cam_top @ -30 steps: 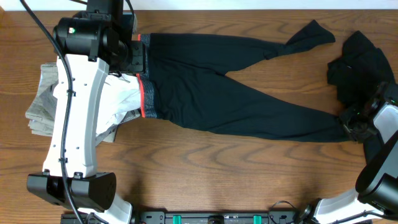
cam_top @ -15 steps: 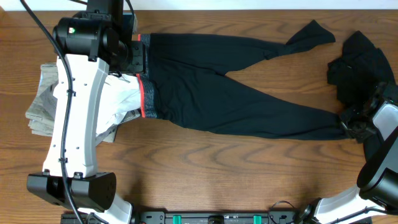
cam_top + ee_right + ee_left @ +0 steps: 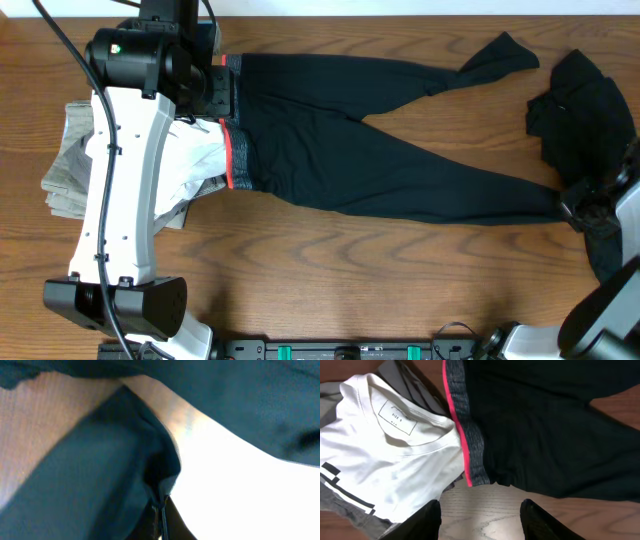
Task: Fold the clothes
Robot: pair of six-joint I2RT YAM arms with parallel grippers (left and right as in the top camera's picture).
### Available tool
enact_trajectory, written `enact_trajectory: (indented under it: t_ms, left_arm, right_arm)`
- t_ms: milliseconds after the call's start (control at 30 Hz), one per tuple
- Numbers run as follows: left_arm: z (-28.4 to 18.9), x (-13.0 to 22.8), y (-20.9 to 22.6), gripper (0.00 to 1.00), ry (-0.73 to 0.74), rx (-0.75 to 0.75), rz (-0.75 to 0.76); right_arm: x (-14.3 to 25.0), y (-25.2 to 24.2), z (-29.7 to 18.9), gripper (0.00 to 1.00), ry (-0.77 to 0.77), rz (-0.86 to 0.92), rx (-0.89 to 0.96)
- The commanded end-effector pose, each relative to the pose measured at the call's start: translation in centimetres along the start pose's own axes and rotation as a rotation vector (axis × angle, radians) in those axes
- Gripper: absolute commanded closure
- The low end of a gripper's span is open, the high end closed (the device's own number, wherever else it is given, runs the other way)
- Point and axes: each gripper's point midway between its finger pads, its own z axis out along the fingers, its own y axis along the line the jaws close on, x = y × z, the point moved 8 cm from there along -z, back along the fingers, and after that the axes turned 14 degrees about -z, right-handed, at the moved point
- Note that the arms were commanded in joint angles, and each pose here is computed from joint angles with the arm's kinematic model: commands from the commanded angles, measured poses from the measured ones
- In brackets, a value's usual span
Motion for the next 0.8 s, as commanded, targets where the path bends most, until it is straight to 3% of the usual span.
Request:
enact_trajectory:
  t_ms: [0, 333, 467, 567, 767]
  left_arm:
    - [0.0, 0.2, 0.0, 0.46, 0.004, -0.002, -0.003]
    - [0.0, 0.2, 0.0, 0.46, 0.005, -0.002, -0.003]
    - [0.0, 0.3, 0.1, 0.46, 0.012, -0.005, -0.003]
    - [0.0, 0.5, 0.1, 0.46, 0.021, -0.008, -0.003]
    - [0.0, 0.8, 0.3, 0.46, 0.042, -0.015, -0.003]
  right_arm:
    - [0.4, -1.2, -0.4, 0.99, 0.004, -0.003, 0.087]
    - [1.3, -3.2, -0.8, 0.99, 0.039, 0.007, 0.289]
    - [1.0, -2.9, -0.7, 0.79, 0.022, 0.012, 0.266]
    - [0.8, -2.8, -0.7, 0.43, 0.008, 0.023, 0.257]
    - [0.2, -2.4, -0.5, 0.32, -0.022, 0.036, 0.211]
